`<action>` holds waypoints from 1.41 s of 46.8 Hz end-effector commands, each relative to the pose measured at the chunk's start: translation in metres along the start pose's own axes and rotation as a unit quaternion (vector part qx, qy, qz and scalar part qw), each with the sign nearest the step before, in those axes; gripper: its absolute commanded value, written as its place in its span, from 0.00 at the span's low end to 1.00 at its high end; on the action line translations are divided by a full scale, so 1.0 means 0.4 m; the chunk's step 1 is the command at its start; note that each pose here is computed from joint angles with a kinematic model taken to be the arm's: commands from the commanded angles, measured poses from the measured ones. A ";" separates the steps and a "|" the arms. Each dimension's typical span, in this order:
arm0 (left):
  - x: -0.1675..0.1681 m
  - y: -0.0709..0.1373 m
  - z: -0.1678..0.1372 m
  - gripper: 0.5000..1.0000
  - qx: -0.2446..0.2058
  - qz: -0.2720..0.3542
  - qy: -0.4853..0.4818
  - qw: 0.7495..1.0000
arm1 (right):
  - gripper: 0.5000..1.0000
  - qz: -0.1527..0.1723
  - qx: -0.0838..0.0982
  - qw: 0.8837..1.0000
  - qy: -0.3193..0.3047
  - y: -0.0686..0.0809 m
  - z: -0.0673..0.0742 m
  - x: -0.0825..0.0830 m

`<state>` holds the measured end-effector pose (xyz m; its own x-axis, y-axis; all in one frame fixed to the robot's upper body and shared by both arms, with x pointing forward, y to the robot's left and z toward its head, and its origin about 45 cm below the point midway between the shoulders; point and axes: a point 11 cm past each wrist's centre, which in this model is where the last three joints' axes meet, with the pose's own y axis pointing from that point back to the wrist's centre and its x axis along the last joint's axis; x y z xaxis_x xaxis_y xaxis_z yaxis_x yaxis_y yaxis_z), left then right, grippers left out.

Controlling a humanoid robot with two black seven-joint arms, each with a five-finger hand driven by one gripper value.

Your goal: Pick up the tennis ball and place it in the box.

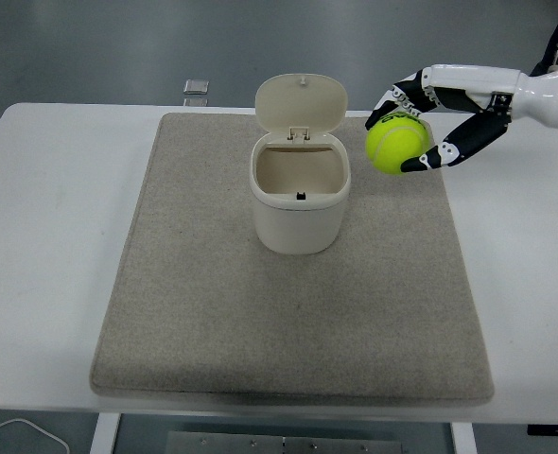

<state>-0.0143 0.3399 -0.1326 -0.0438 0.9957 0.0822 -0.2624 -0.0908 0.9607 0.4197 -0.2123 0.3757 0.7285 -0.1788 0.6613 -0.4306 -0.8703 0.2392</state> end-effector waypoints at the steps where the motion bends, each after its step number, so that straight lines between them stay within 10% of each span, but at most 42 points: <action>1: 0.000 0.000 0.000 0.98 0.000 0.000 -0.001 1.000 | 0.00 -0.007 0.006 1.000 0.000 -0.026 -0.007 -0.013; 43: 0.000 0.000 0.000 0.98 0.000 0.000 0.000 1.000 | 0.00 0.040 -0.012 0.998 -0.036 -0.149 -0.004 -0.053; 66: 0.000 0.000 0.000 0.98 0.000 0.000 0.000 1.000 | 0.33 0.041 -0.010 0.998 -0.042 -0.163 0.003 -0.072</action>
<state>-0.0144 0.3399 -0.1326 -0.0439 0.9956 0.0825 -0.2623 -0.0912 0.9607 0.4286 -0.1551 0.3410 0.7273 -0.2926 0.6208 -0.5088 -0.8369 0.2016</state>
